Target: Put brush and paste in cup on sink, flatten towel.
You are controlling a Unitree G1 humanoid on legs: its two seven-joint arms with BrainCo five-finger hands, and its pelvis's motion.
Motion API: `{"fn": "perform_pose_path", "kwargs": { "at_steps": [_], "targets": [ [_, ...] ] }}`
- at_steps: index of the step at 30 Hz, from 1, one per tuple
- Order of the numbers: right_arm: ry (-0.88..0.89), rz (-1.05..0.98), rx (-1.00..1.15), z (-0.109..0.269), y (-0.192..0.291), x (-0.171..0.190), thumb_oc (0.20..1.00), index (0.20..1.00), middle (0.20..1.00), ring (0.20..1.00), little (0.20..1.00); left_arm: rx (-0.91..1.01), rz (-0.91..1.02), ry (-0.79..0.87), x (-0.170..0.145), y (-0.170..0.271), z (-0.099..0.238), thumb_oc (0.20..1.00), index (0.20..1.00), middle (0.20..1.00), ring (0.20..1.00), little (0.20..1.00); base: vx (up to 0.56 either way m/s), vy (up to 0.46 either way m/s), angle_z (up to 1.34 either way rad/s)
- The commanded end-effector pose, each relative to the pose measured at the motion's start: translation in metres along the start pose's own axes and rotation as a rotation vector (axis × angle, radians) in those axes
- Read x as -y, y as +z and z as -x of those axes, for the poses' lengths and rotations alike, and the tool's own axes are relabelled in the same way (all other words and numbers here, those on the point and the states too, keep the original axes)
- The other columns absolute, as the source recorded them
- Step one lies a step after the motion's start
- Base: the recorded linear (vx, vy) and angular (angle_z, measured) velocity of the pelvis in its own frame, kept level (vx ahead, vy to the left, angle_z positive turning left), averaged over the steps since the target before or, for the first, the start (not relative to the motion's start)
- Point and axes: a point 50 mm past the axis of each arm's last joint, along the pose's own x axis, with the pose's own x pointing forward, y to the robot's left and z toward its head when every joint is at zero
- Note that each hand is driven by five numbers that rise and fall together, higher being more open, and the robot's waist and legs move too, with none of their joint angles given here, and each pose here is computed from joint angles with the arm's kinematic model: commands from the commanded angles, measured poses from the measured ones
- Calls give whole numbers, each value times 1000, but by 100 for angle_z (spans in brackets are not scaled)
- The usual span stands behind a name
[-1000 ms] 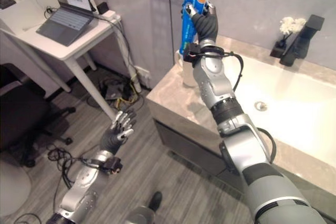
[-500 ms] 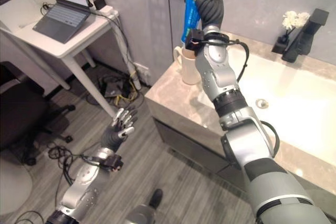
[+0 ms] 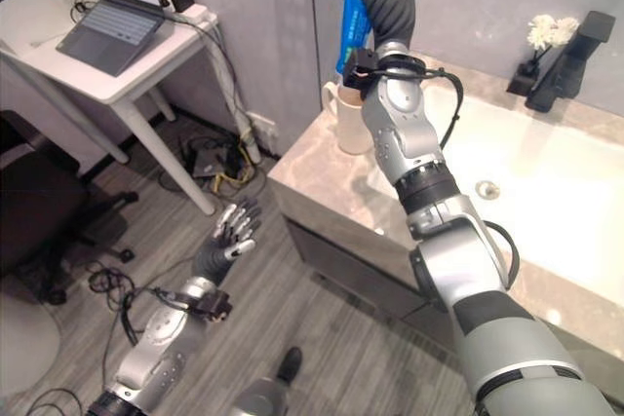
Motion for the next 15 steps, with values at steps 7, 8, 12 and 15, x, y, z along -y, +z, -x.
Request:
{"fn": "perform_pose_path", "kwargs": {
  "at_steps": [7,8,12,15],
  "targets": [
    [48,-12,163,-14,46,-12,200,200,200,200,200,84,-71,-99,9,21,-8,1000,1000,1000,1000,1000,5,4,-3],
    [49,-16,155,-14,44,-13,200,200,200,200,200,83,-71,-98,9,21,-8,1000,1000,1000,1000,1000,8,7,-3],
    [46,-31,134,-14,38,-15,200,200,200,200,200,84,-70,-88,8,21,-6,1000,1000,1000,1000,1000,0,0,0],
    [48,-40,133,-13,38,-17,200,200,200,200,200,85,-70,-81,7,22,-6,1000,1000,1000,1000,1000,0,0,0]
  ]
}}
